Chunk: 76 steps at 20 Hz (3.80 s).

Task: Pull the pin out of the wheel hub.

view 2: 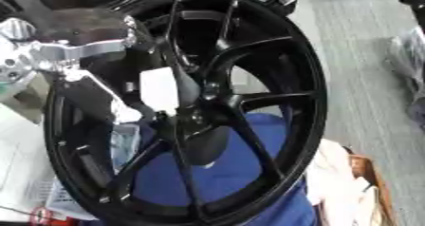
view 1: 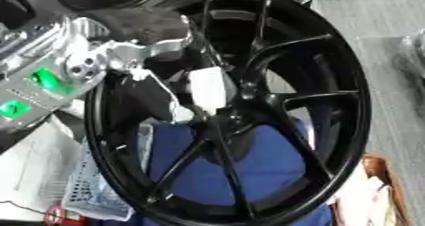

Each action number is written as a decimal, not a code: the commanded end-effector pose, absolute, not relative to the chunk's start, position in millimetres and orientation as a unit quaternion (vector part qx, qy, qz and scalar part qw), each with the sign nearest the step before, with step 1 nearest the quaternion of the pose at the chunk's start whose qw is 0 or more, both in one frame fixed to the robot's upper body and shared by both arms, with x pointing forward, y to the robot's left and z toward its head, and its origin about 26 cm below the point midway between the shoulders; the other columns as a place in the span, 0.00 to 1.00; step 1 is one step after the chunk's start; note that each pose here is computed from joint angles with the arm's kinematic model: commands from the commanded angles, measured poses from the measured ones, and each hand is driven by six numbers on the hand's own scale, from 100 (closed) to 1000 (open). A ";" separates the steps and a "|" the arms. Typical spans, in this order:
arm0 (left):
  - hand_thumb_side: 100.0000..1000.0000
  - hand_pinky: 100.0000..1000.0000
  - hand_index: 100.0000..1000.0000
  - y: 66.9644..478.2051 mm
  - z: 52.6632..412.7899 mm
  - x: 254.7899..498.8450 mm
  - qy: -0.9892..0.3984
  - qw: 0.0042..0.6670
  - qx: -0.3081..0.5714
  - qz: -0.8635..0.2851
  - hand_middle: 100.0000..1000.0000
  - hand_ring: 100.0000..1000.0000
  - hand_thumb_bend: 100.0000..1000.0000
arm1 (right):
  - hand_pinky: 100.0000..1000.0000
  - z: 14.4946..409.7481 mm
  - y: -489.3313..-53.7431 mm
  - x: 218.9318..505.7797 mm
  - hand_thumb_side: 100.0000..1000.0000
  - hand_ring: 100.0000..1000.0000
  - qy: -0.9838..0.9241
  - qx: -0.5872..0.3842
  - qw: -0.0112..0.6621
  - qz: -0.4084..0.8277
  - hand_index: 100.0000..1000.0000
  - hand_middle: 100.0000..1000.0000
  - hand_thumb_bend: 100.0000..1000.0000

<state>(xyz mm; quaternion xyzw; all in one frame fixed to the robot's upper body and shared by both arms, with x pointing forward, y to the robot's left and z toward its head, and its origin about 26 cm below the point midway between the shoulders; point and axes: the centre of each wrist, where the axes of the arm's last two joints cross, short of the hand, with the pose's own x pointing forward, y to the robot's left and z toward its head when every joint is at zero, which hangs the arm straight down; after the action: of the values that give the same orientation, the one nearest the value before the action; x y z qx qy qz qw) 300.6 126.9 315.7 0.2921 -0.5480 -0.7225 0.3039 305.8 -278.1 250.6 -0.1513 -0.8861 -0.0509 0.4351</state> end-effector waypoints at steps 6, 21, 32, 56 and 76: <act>0.38 0.72 0.66 119.1 323.6 299.6 -0.554 0.314 0.300 -0.710 0.48 0.58 0.38 | 0.69 256.6 -277.8 302.3 0.41 0.65 -0.892 -0.149 0.425 -0.051 0.70 0.69 0.00; 0.31 0.70 0.57 112.9 319.5 302.2 -0.553 0.305 0.297 -0.716 0.40 0.52 0.29 | 0.69 256.9 -277.2 302.4 0.41 0.65 -0.893 -0.147 0.423 -0.053 0.70 0.69 0.00; 0.18 0.67 0.53 114.7 323.4 295.8 -0.550 0.304 0.291 -0.722 0.27 0.45 0.16 | 0.69 256.5 -278.2 302.3 0.41 0.65 -0.892 -0.150 0.422 -0.059 0.71 0.69 0.00; 0.23 0.67 0.41 192.0 384.1 281.7 -0.706 0.355 0.313 -0.527 0.15 0.38 0.00 | 0.69 256.2 -281.3 301.7 0.41 0.65 -0.892 -0.157 0.418 -0.061 0.70 0.69 0.00; 0.24 0.67 0.42 330.2 369.3 338.5 -0.672 0.529 0.443 -0.270 0.16 0.38 0.00 | 0.69 260.1 -288.9 300.4 0.38 0.66 -0.896 -0.176 0.401 -0.070 0.71 0.69 0.00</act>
<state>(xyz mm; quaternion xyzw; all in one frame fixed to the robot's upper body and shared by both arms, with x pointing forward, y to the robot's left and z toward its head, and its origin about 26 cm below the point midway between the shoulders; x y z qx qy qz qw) 342.4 316.3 355.5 0.4178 -0.6722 -0.2906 0.5377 304.5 -285.5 248.3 -0.1652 -0.8869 -0.0769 0.4245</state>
